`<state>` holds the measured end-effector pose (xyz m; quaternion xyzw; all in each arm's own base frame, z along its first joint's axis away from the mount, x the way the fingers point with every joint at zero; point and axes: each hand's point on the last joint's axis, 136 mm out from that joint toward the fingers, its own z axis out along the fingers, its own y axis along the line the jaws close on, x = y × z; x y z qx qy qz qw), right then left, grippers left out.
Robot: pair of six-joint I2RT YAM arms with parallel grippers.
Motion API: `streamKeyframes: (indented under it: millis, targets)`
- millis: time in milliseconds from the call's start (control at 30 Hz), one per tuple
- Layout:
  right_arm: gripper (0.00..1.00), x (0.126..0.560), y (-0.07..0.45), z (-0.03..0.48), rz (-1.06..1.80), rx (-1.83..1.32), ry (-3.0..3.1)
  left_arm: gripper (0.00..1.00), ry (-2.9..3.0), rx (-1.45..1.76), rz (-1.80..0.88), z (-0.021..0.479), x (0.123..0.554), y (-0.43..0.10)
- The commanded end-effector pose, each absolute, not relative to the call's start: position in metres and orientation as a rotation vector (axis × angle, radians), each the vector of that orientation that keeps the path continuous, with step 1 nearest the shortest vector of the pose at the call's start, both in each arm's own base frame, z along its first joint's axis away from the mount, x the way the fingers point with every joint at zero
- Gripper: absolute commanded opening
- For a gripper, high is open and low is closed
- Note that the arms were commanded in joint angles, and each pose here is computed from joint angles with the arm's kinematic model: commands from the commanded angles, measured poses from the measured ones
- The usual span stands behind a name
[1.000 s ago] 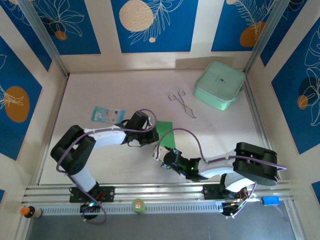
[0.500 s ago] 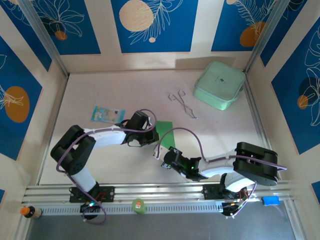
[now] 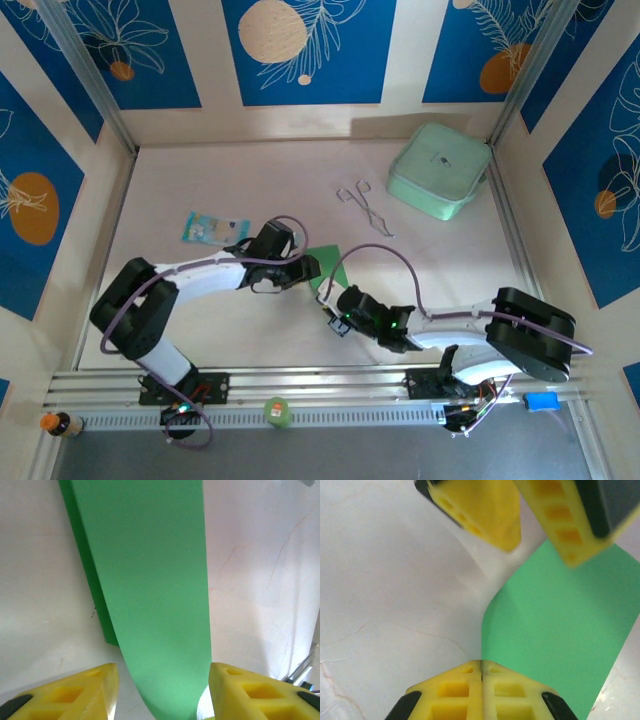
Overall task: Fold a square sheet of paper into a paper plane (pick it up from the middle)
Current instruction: Third fold the triangle at the center of the table.
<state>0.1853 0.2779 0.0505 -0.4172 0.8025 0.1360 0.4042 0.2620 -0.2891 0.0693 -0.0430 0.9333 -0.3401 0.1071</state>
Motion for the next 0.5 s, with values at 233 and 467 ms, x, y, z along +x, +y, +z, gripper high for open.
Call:
streamKeyframes:
  millis: [233, 467]
  targets:
    - [0.0, 0.161, 0.293, 0.078, 0.971, -0.924, 2.295, 0.58, 2.677, -0.115, -0.785, 0.1, 0.277, -0.254]
    - [0.0, 0.162, 0.296, 0.086, 1.155, -0.813, 2.397, 0.53, 2.657, -0.087, -0.854, 0.107, 0.28, -0.265]
